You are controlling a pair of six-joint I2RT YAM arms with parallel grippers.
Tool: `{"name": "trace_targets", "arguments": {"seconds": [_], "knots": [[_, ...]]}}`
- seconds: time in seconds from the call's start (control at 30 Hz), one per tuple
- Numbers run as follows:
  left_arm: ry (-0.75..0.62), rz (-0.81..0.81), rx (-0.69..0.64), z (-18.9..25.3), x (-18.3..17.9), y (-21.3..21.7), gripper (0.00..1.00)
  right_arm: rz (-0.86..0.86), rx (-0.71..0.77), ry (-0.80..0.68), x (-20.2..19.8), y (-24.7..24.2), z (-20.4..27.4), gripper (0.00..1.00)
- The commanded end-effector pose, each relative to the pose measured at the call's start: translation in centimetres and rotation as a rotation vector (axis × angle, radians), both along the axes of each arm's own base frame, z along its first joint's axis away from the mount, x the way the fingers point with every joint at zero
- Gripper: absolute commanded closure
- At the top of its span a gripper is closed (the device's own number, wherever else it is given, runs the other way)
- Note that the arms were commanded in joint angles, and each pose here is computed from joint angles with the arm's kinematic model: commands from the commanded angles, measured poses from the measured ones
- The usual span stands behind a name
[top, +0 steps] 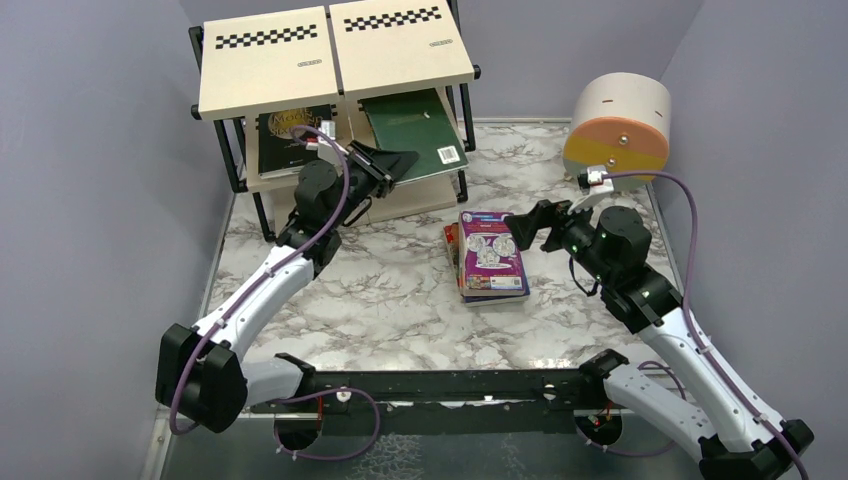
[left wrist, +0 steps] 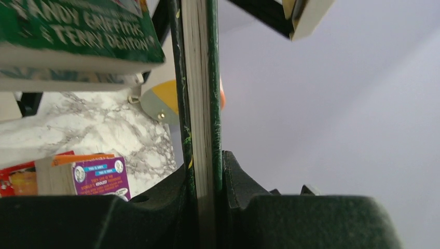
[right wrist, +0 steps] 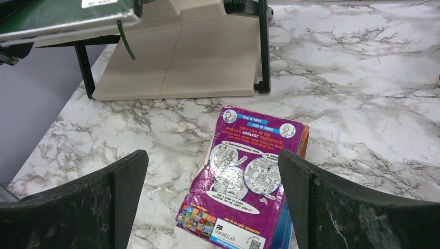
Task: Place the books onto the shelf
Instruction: Place the book on the shelf.
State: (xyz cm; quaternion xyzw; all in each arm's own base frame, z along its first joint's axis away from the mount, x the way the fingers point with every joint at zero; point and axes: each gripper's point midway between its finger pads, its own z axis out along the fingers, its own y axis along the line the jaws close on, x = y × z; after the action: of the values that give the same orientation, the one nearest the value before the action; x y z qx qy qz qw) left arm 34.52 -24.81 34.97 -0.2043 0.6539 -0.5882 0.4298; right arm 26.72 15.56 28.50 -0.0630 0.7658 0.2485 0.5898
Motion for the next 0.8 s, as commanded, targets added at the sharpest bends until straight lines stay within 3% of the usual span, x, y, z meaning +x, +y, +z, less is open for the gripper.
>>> {"name": "trace_targets", "arguments": {"seconds": [0.0, 0.77], "knots": [[-0.178, 0.005, -0.107, 6.5, -0.9, 2.9, 1.0, 0.006, -0.007, -0.008, 0.2, 0.2, 0.2, 0.05], [-0.115, 0.036, -0.124, 5.1, 1.2, 14.0, 1.0, 0.064, -0.022, 0.008, 1.6, 2.0, -0.5, 0.06]]}}
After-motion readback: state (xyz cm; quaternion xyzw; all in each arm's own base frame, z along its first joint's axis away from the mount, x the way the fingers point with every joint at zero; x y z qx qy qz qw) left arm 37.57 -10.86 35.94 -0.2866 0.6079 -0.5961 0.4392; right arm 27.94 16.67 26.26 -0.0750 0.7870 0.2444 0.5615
